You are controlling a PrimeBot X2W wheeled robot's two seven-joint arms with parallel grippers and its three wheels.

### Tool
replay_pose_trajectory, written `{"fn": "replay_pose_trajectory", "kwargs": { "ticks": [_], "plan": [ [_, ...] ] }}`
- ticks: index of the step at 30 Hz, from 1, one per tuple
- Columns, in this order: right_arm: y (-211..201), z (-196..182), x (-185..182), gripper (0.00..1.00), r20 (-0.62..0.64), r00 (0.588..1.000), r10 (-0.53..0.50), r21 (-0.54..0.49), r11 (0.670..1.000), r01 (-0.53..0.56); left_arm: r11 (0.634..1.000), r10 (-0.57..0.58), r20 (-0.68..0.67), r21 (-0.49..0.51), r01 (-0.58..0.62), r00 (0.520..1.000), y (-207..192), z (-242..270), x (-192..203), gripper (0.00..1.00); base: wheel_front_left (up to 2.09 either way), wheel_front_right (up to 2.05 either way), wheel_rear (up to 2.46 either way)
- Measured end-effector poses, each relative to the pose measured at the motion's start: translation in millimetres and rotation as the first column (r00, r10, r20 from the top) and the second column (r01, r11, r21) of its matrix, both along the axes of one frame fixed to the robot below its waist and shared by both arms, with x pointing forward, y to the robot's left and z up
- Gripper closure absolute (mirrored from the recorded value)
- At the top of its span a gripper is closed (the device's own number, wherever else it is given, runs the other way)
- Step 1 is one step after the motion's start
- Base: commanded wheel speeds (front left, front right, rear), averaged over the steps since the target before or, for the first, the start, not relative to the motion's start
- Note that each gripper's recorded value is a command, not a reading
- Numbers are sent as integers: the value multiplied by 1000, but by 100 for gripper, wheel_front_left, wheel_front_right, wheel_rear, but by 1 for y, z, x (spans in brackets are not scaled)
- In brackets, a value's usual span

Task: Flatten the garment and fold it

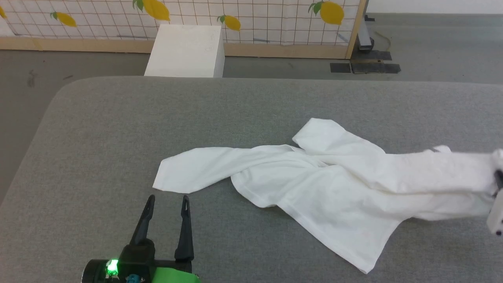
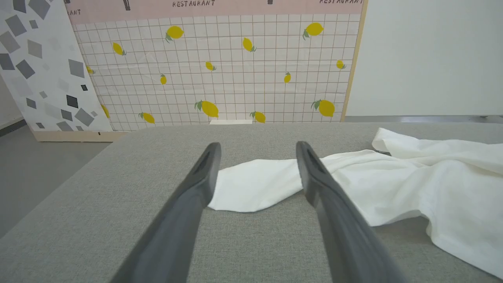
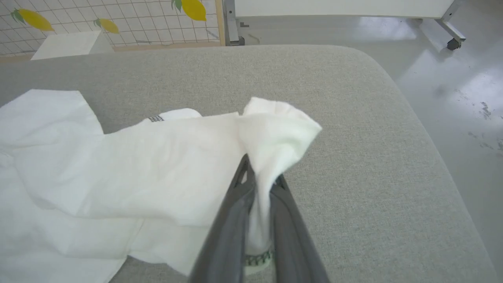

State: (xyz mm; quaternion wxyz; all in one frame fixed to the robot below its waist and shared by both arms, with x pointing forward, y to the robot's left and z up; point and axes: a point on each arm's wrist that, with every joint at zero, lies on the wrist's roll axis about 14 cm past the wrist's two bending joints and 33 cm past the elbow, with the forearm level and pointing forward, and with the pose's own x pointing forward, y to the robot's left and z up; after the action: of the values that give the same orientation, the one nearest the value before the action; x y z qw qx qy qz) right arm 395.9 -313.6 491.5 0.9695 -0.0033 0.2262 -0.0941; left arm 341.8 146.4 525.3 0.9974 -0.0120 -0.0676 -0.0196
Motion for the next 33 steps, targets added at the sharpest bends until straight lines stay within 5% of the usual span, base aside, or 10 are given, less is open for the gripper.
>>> {"fn": "replay_pose_trajectory", "kwargs": {
  "ticks": [1, 2, 3, 4, 11, 18, 27, 33],
  "plan": [
    [-1, -7, -5, 97, -17, 1000, -10, 6, 1000, 10, 1000, -2, -2, 2, 2, 1000, 0, -1, 0, 0, 0, 0, 0],
    [-2, -16, -10, 63, -39, 999, -20, 13, 1000, 21, 1000, -5, -4, 3, 5, 1000, -1, -1, 0, 0, 0, 0, 0],
    [-2, -23, -15, 40, -54, 998, -29, 21, 999, 30, 1000, -6, -6, 5, 6, 1000, -1, -2, 1, 0, 0, 0, 0],
    [-2, -28, -17, 0, -65, 997, -31, 25, 999, 33, 1000, -8, -7, 9, 8, 1000, -1, -2, 0, 0, 0, 0, 0],
    [12, -33, -15, 0, -33, 999, 6, 14, 1000, -6, 1000, -10, -12, 11, 11, 1000, -2, -4, 1, 0, 0, 0, 0],
    [72, 8, 17, 0, 108, 975, 196, 11, 980, -198, 1000, 2, -16, 9, -1, 1000, 2, -5, 0, 0, 0, 0, 0],
    [190, -19, -7, 0, -5, 855, 518, 121, 849, -513, 999, 33, -15, 0, -33, 999, 9, -4, -6, 0, 0, 0, 0],
    [223, -70, -35, 0, -203, 753, 625, 153, 780, -606, 998, 64, -23, -6, -65, 998, 18, -6, -11, 0, 0, 0, 0]
  ]
}}
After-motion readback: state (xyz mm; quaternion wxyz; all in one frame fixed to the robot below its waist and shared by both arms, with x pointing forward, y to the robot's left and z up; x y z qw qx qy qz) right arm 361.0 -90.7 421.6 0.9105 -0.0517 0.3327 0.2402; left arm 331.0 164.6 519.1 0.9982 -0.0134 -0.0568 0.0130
